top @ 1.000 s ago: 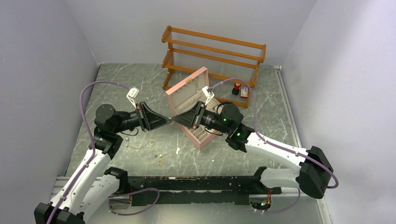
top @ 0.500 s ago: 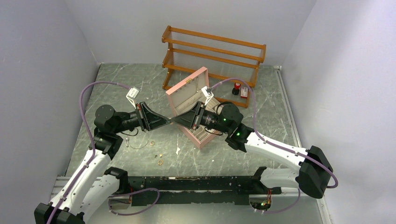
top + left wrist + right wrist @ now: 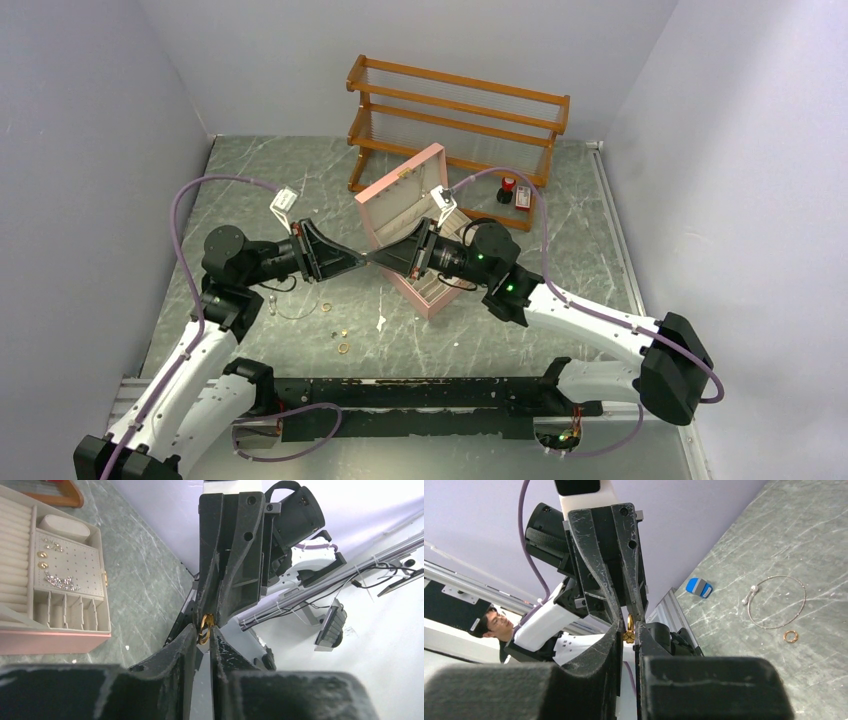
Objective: Organize the mixed jewelry
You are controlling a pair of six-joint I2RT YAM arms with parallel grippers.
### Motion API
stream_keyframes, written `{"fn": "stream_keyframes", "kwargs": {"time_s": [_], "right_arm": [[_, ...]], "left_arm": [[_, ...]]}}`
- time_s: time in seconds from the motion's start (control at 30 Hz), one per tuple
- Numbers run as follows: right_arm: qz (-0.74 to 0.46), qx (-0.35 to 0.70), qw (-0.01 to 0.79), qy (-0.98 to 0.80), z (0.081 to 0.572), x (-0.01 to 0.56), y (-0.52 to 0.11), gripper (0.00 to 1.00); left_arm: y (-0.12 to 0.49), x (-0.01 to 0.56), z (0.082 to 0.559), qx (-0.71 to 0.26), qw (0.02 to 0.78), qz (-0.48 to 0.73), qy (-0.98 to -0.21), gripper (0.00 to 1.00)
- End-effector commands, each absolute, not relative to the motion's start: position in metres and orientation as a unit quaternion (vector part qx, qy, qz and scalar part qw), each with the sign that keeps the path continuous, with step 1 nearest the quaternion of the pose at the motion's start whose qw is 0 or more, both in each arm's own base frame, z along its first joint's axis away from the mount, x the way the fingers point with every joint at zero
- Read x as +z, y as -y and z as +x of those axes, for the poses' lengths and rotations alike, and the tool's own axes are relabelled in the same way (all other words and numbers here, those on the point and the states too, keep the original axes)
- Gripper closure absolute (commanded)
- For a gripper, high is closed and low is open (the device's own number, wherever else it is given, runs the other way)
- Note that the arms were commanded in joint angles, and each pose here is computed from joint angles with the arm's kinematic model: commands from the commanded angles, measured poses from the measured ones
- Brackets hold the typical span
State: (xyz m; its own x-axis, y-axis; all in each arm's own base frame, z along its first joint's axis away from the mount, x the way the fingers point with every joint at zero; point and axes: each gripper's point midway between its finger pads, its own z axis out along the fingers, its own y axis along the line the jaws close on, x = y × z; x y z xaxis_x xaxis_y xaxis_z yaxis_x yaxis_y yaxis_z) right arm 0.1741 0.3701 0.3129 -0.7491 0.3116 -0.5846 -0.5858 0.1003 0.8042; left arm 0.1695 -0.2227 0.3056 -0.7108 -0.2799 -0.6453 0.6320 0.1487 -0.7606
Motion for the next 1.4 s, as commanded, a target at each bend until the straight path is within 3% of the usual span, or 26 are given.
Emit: {"fn": "stream_keyframes", "kwargs": {"time_s": [0.0,0.07,0.13,0.27,0.63,0.8,1.37], "right_arm": [[-0.103,0.646,0.356,-0.668,0.18,0.312,-0.367,0.94],[-0.103,0.628,0.363,-0.68,0.185,0.308,-0.366,0.94],[-0.105,0.608,0.372,-0.694,0.19,0.304,-0.362,0.94],[-0.102,0.559,0.384,-0.728,0.205,0.288,-0.347,0.94],[-0.118,0.314,0.419,-0.844,0.28,0.212,-0.267,0.94],[-0.16,0.234,0.426,-0.859,0.308,0.194,-0.251,0.94],[-0.288,0.073,0.41,-0.862,0.379,0.141,-0.232,1.0]], "left_arm": [[0.222,0.308,0.163,-0.638,0.369,0.147,-0.66,0.71],[0.22,0.303,0.167,-0.627,0.372,0.138,-0.671,0.51],[0.218,0.296,0.172,-0.608,0.379,0.128,-0.685,0.38],[0.212,0.284,0.181,-0.573,0.396,0.108,-0.709,0.25],[0.185,0.262,0.212,-0.434,0.456,0.118,-0.768,0.15],[0.168,0.251,0.226,-0.365,0.477,0.115,-0.791,0.05],[0.14,0.207,0.25,-0.262,0.463,0.073,-0.843,0.07]]}}
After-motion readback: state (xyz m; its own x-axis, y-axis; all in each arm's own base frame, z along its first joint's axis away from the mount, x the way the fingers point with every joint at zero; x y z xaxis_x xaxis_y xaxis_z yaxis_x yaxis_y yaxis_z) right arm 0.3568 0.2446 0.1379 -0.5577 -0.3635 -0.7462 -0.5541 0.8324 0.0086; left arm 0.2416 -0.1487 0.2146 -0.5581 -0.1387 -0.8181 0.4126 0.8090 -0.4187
